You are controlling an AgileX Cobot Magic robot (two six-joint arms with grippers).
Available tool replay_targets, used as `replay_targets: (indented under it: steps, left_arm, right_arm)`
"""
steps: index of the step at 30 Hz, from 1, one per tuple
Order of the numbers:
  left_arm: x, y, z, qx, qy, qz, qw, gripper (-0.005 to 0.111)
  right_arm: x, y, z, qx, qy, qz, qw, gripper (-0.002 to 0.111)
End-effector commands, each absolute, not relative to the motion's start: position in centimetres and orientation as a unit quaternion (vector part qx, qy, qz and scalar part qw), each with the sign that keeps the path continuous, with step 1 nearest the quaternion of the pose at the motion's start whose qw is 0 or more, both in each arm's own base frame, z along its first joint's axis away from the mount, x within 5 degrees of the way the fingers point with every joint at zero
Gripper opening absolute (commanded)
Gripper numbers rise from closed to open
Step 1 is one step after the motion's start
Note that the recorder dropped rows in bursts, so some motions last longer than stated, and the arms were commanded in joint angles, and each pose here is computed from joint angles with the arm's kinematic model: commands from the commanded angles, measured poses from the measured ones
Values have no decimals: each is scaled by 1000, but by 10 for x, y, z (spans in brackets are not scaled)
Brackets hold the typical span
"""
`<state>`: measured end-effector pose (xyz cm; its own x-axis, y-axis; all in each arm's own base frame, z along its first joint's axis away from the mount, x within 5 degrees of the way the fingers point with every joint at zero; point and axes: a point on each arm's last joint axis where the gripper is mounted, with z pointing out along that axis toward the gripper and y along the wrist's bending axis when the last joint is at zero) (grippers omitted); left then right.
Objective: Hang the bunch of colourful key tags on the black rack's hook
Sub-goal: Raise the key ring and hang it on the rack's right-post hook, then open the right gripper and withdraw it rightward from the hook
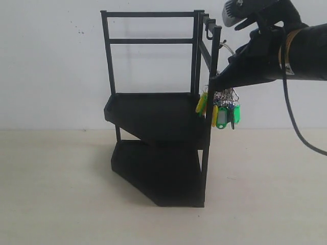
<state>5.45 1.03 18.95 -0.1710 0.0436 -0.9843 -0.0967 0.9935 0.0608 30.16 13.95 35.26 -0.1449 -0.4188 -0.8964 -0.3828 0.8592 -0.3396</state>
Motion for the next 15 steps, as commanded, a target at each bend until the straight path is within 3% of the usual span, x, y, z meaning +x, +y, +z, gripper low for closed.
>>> replay_targets:
  steps: [1, 2, 6, 7, 15]
  left_arm:
    - [55, 10, 190, -19, 763, 52, 643, 4]
    - [55, 10, 190, -19, 763, 52, 643, 4]
    - [55, 10, 190, -19, 763, 52, 643, 4]
    - [55, 10, 190, -19, 763, 52, 643, 4]
    - [55, 10, 190, -19, 763, 52, 643, 4]
  right_arm:
    - [302, 138, 354, -270, 751, -13, 603, 3]
    - [301, 138, 354, -271, 750, -13, 603, 6]
    - [301, 141, 355, -279, 743, -6, 608, 52]
    - [301, 140, 354, -277, 745, -9, 607, 57]
    - [282, 118, 380, -226, 752, -47, 618, 58]
